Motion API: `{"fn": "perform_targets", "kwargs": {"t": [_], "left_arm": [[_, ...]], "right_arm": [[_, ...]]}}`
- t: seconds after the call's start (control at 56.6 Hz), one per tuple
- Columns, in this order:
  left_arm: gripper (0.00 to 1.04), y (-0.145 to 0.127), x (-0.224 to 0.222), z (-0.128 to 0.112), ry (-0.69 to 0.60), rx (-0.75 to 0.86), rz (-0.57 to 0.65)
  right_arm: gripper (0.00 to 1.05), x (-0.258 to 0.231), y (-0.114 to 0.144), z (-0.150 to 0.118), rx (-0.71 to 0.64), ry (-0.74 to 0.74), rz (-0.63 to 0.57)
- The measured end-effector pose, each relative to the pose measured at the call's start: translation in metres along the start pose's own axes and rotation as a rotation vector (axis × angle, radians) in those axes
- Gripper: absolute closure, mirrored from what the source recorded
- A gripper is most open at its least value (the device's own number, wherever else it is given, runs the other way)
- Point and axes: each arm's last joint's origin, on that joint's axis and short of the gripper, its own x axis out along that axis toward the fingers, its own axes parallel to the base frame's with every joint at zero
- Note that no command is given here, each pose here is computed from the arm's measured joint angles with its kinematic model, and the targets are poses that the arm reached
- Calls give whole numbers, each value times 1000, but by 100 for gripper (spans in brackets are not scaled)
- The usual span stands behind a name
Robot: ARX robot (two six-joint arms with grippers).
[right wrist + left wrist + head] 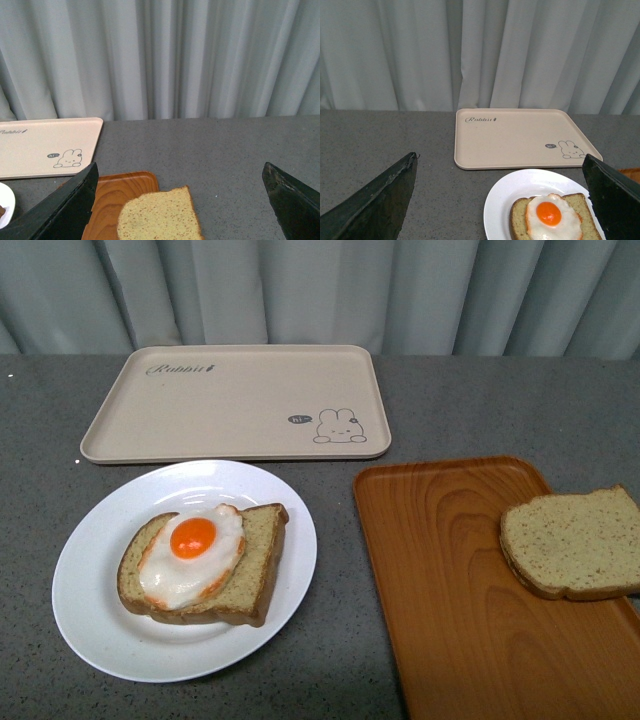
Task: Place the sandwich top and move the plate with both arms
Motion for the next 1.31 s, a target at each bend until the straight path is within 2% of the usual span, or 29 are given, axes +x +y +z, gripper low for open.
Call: {"fn": "perform_targets", "kwargs": {"t": [1.308], "left_arm": [[6,0,0,0,0,0,0]], "right_arm": [[9,0,0,0,0,0,0]]}}
